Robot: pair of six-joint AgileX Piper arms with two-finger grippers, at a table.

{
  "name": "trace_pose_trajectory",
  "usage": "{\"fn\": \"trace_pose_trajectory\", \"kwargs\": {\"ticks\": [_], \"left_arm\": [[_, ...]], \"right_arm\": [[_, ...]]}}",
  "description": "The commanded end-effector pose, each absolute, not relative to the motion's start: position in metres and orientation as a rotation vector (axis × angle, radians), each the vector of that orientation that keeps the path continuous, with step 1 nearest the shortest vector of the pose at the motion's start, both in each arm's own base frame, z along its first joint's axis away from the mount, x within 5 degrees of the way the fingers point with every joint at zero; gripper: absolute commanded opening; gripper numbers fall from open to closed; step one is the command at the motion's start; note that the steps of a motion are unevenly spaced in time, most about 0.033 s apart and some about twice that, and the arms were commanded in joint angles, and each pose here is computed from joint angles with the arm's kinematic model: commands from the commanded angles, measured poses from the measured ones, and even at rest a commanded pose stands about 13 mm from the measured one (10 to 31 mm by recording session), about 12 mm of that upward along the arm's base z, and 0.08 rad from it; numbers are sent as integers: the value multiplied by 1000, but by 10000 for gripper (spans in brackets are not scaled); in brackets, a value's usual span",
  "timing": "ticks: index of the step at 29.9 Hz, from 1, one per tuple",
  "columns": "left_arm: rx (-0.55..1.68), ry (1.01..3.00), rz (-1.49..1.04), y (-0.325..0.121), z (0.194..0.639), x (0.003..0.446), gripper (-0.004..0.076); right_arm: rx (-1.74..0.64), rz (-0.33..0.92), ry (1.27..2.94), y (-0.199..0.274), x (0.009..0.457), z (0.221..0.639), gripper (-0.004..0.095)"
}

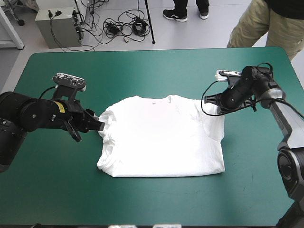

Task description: Fold the cloth

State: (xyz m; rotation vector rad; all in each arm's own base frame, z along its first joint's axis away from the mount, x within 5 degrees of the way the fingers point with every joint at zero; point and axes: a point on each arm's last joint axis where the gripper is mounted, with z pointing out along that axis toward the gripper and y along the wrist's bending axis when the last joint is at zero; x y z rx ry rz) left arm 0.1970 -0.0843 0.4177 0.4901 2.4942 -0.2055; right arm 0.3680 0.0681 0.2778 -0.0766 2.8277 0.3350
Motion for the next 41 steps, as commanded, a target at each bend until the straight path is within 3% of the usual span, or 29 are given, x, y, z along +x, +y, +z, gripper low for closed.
{"fn": "trace_pose_trajectory", "kwargs": {"ticks": [1,10,17,20,23,25,29,32,38,41], "left_arm": [[489,2478,-210,-82,429,188,349],[485,2478,-180,-80,429,188,349],[485,2478,-180,-80,429,188,349],[485,2478,-180,-80,429,188,349],[486,2481,-180,-80,428,189,349],[483,2482,-180,-80,428,189,349],[456,2487,-182,-80,428,189,349],[414,2495,-187,-79,428,189,349],[281,2564,-169,-77,413,191,350],[289,2642,-178,-79,392,191,384]], "right_arm": [[-167,420,2726,92,359,311,-17],[-356,469,2793,153,355,280,-17],[-372,530,2872,178,355,252,11],[-371,518,2883,178,356,249,138],[-367,544,2905,179,353,250,377],[-413,629,2911,183,350,255,513],[-432,697,2814,185,345,286,524],[-444,629,2714,174,332,324,471],[-448,239,2683,133,297,368,446],[-419,145,2668,116,280,379,446]]}}
